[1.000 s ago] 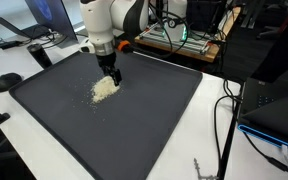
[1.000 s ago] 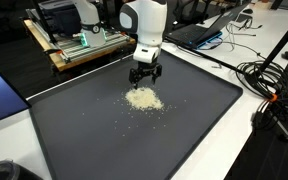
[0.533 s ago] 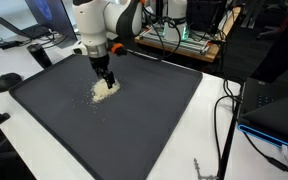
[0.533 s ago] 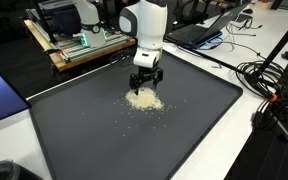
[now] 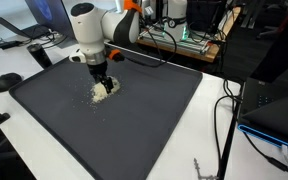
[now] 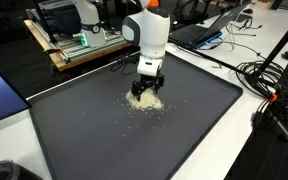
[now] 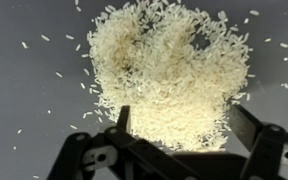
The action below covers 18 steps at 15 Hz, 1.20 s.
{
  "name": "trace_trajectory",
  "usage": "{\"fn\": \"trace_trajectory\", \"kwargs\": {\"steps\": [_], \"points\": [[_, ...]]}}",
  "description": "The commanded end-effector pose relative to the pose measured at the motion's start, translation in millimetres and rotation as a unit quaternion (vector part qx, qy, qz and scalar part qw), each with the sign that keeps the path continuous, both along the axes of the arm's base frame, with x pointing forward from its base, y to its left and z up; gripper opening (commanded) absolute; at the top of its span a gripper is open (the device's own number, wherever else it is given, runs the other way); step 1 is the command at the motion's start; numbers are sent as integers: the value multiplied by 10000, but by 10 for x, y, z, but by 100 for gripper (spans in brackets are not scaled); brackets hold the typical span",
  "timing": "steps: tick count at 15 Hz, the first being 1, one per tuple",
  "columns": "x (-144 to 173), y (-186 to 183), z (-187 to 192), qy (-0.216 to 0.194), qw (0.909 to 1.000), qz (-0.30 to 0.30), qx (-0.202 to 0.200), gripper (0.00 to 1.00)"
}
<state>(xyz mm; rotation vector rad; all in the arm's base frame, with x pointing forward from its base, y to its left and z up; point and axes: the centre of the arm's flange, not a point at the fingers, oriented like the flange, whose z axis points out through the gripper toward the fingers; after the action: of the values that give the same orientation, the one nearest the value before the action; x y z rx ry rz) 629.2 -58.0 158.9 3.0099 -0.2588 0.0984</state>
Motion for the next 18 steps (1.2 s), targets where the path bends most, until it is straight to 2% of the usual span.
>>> {"fn": "trace_trajectory", "kwargs": {"steps": [1, 3, 4, 5, 6, 7, 16, 18], "points": [[109, -53, -128, 6, 9999, 133, 76, 100], [101, -72, -170, 31, 9998, 169, 108, 100], [101, -82, -173, 24, 9997, 190, 133, 95], [100, -89, -175, 38, 9996, 227, 157, 86], [95, -90, -174, 48, 9995, 252, 189, 71], [93, -93, -174, 59, 9994, 269, 206, 69], [100, -108, -31, 84, 9990, 417, 162, 5], [100, -106, 11, 103, 9989, 437, 141, 0]]}}
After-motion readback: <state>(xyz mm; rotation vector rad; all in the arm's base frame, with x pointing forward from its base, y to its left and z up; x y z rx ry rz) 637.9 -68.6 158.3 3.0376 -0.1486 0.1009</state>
